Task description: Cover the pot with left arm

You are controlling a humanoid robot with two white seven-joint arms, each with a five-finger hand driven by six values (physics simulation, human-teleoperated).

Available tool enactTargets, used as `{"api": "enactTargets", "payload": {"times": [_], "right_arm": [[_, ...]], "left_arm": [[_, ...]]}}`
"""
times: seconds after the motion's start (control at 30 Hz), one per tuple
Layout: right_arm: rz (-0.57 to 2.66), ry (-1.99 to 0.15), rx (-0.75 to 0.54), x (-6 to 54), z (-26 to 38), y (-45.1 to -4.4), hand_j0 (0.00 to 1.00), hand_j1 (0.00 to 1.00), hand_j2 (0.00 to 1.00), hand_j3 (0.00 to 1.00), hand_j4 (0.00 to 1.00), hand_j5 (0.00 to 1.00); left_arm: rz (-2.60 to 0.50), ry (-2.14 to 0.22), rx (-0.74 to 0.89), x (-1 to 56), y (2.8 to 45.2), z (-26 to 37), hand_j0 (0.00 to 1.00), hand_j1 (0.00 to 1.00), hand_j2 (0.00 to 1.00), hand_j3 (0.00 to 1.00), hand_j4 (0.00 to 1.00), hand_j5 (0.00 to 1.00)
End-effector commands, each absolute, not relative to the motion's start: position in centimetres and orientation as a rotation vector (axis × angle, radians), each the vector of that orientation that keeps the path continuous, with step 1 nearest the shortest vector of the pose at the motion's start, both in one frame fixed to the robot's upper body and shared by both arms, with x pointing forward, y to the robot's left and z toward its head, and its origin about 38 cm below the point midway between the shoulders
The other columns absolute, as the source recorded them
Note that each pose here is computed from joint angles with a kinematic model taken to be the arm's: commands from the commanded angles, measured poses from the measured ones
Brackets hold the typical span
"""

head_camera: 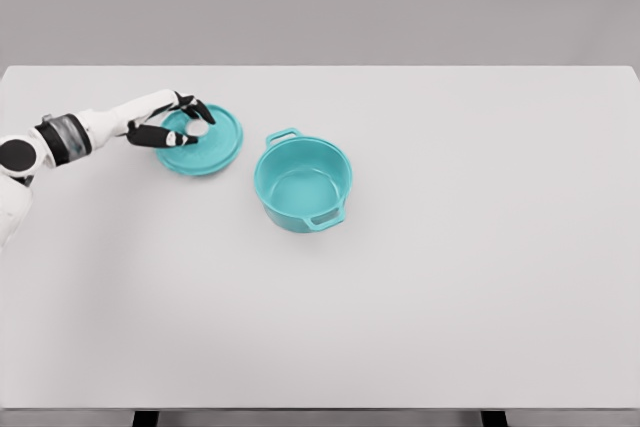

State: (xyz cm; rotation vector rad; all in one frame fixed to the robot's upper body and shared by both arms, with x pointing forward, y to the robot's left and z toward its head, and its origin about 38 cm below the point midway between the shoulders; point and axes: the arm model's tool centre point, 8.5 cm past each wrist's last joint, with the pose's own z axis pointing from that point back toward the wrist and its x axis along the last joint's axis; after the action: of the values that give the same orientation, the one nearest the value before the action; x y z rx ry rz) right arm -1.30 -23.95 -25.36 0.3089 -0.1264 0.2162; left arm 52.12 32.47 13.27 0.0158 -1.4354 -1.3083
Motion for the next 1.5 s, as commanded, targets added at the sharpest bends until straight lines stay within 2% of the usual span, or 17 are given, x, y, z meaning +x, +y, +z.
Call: {"api": "enactTargets", "payload": {"times": [0.0,0.23,0.33,0.5,0.63,0.9,1.23,1.47], "right_arm": [[0.217,-0.127,0.309,-1.3,-25.4,-24.0,1.00,1.00,1.00,1.00,1.00,1.00],[0.217,-0.127,0.309,-1.3,-25.4,-24.0,1.00,1.00,1.00,1.00,1.00,1.00],[0.216,-0.125,0.309,-1.3,-25.4,-24.0,1.00,1.00,1.00,1.00,1.00,1.00],[0.217,-0.127,0.309,-1.3,-25.4,-24.0,1.00,1.00,1.00,1.00,1.00,1.00],[0.217,-0.127,0.309,-1.3,-25.4,-24.0,1.00,1.00,1.00,1.00,1.00,1.00],[0.217,-0.127,0.309,-1.3,-25.4,-24.0,1.00,1.00,1.00,1.00,1.00,1.00],[0.217,-0.127,0.309,-1.3,-25.4,-24.0,1.00,1.00,1.00,1.00,1.00,1.00],[0.215,-0.127,0.309,-1.3,-25.4,-24.0,1.00,1.00,1.00,1.00,1.00,1.00]], "left_arm": [[-1.334,-1.475,0.020,52.2,32.0,14.7,0.53,0.53,0.53,0.53,0.53,0.53],[-1.381,-1.539,0.039,52.1,31.9,17.4,0.53,0.53,0.53,0.53,0.53,0.53],[-1.445,-1.562,-0.055,50.7,30.3,17.8,0.53,0.53,0.53,0.53,0.53,0.53],[-1.466,-1.600,-0.061,50.2,30.4,19.4,0.53,0.53,0.53,0.53,0.53,0.53],[-1.538,-1.605,-0.130,49.0,27.7,18.7,0.53,0.53,0.53,0.53,0.53,0.53],[-1.606,-1.688,-0.163,47.8,25.6,21.0,0.52,0.52,0.52,0.52,0.52,0.52],[-1.531,-1.818,-0.163,46.6,25.5,22.4,0.49,0.49,0.49,0.49,0.49,0.49],[-1.442,-1.903,-0.200,46.5,24.0,22.2,0.49,0.49,0.49,0.49,0.49,0.49]]}}
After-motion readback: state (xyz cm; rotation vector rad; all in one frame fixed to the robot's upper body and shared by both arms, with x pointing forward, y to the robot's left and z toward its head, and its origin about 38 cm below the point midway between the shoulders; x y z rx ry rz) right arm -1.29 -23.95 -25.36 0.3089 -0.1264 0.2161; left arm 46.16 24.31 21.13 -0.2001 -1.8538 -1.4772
